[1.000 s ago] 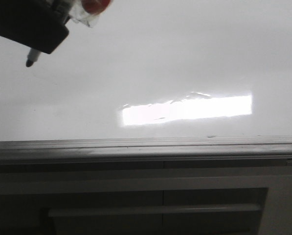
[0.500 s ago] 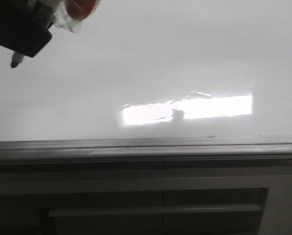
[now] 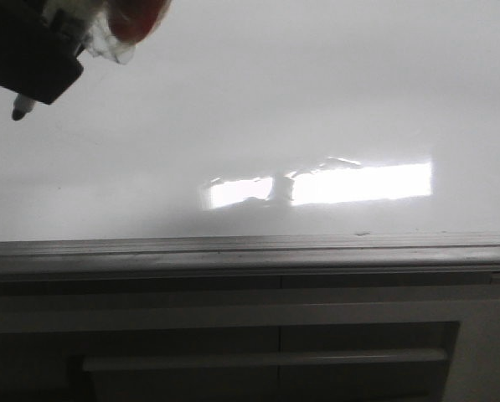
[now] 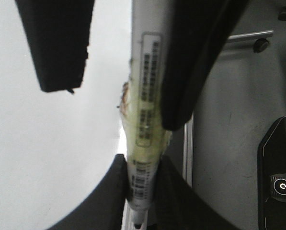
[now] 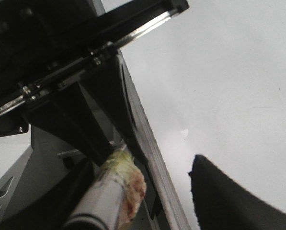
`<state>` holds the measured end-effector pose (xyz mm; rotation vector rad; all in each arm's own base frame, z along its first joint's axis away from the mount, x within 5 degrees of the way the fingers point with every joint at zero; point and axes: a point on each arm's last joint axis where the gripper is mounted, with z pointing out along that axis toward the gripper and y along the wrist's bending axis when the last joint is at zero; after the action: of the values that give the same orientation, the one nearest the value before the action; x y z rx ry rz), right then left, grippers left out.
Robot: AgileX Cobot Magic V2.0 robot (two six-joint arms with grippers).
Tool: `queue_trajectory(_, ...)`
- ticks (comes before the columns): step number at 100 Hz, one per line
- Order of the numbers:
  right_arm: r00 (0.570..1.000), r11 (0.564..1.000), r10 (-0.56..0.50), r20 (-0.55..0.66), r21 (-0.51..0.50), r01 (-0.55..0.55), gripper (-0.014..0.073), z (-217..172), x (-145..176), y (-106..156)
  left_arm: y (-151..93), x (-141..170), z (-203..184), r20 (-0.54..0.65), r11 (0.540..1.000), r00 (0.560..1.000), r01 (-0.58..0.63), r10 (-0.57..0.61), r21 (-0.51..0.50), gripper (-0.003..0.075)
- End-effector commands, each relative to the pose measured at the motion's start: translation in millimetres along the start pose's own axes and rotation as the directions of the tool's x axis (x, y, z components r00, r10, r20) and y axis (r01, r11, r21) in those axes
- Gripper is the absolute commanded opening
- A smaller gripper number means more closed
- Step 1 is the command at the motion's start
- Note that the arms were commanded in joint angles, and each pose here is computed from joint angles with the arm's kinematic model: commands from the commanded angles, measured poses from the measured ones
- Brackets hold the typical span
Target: Write number 0 on whiteboard
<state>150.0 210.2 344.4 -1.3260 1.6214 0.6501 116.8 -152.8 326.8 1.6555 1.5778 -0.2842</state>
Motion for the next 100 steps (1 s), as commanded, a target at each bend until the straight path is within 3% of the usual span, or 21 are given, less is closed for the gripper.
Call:
queue_trajectory(1, 0.997, 0.999, 0.021, 0.071, 0.027, -0.023, 0.0277, -6, -15, -3, 5, -11, -9, 0.079, 0.999, 0.997, 0.014, -0.011, -0.043, -0.002)
queue_trajectory(29, 0.998, 0.999, 0.03, 0.053, 0.011, -0.03, -0.0062, -1, -12, -3, 4, -13, -9, 0.095, 0.999, 0.995, 0.035, -0.032, -0.034, -0.002)
queue_trajectory(41, 0.998, 1.0, 0.03, 0.047, -0.002, -0.03, -0.0074, -1, -12, -2, 5, -15, -10, 0.127, 0.993, 0.986, 0.111, -0.105, -0.041, 0.0)
queue_trajectory(51, 0.998, 1.0, 0.008, 0.057, 0.022, -0.009, -0.0063, -5, -14, -3, 8, -18, -17, 0.183, 0.972, 0.96, 0.226, -0.211, -0.068, 0.0133)
queue_trajectory(59, 0.996, 0.997, -0.004, 0.088, 0.075, -0.003, -0.0056, -16, -15, -7, 6, -19, -28, 0.225, 0.952, 0.934, 0.299, -0.277, -0.07, 0.0312)
queue_trajectory(70, 0.99, 0.983, -0.006, 0.143, 0.185, -0.02, -0.0056, -37, -12, -13, 3, -20, -45, 0.282, 0.929, 0.901, 0.364, -0.331, -0.071, 0.0414)
queue_trajectory(84, 0.982, 0.944, 0.001, 0.188, 0.323, -0.063, -0.0056, -65, 10, -14, -4, -17, -71, 0.403, 0.9, 0.845, 0.423, -0.351, -0.104, 0.0376)
queue_trajectory(100, 0.968, 0.886, -0.008, 0.25, 0.45, -0.108, -0.0056, -94, 46, -1, -15, 8, -88, 0.581, 0.805, 0.711, 0.573, -0.395, -0.154, 0.0242)
